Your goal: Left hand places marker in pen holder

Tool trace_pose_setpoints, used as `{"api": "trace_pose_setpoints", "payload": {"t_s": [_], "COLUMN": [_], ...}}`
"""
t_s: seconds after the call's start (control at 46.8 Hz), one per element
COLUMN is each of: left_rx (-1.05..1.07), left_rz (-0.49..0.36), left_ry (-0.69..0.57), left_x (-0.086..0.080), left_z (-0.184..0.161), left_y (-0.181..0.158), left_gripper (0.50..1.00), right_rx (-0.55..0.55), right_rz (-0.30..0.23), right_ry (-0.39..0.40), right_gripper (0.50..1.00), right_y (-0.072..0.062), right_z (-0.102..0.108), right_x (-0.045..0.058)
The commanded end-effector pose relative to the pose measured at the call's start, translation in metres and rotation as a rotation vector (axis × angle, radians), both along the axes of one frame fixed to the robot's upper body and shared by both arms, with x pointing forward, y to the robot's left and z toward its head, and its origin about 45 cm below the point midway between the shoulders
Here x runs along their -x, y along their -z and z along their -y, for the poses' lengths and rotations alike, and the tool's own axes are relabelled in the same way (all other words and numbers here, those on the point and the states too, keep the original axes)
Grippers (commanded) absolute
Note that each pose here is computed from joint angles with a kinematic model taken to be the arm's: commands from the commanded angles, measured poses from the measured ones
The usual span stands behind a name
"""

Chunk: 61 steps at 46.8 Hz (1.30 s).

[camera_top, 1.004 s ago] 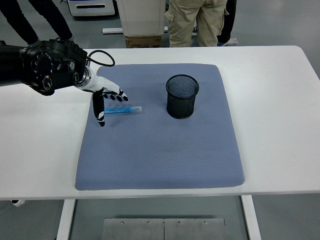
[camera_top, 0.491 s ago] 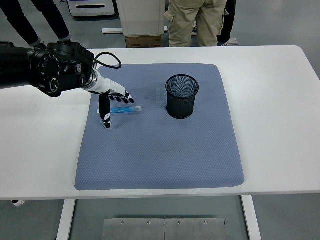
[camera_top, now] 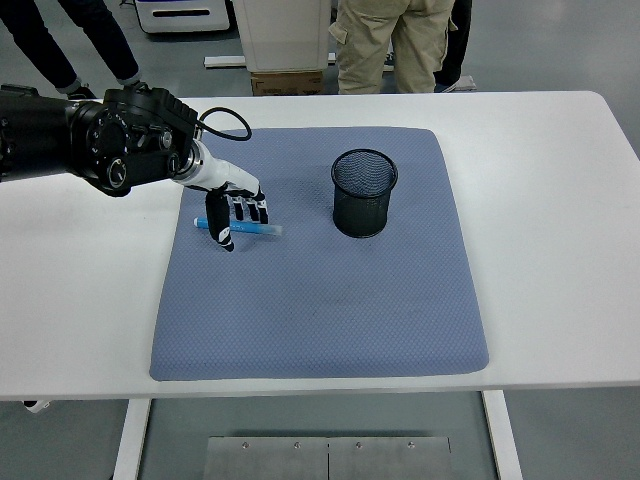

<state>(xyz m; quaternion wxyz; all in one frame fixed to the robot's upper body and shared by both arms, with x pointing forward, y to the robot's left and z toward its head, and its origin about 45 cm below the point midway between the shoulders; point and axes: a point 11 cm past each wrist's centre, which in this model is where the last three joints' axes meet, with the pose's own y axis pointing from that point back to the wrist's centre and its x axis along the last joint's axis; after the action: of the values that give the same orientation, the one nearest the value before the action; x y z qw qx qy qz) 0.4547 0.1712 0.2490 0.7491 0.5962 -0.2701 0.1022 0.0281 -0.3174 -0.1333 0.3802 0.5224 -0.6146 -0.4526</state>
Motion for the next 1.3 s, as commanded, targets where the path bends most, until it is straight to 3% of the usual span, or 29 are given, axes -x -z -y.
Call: {"api": "trace_pose_setpoints", "payload": {"t_s": [0.0, 0.128, 0.385, 1.004, 1.282], "left_rx": [0.000, 0.001, -0.025, -0.051, -0.060], "left_rz": [0.000, 0.001, 0.005, 0.071, 0.061], "left_ry": [0.000, 0.001, -0.004, 0.045, 0.058], "left_x": [0.0000, -0.0003, -0.0002, -0.0030, -0.0001], "left_z": [0.0000, 0.0010, 0.0013, 0.0085, 0.0085], "left_y": [0.0000, -0.0002, 0.0016, 0.0017, 0.0062], "left_gripper": [0.777, 0.769, 0.660, 0.645, 0.607], "right_rx": [0.000, 0.000, 0.000, 0.000, 0.000], "right_rz": [-0.001, 0.001, 0.001, -0.002, 0.001], "right_ry": [0.002, 0.000, 0.000, 0.000, 0.000], "right_gripper": [1.000, 1.000, 1.000, 1.000, 1.000], "right_y": [0.0000, 0.0000, 0.0000, 0.0001, 0.0000], "right_z": [0.0001, 0.0000, 0.0000, 0.0000, 0.0000], "right_x": [0.0005, -0.0004, -0.0004, 0.0007, -0.0004]}}
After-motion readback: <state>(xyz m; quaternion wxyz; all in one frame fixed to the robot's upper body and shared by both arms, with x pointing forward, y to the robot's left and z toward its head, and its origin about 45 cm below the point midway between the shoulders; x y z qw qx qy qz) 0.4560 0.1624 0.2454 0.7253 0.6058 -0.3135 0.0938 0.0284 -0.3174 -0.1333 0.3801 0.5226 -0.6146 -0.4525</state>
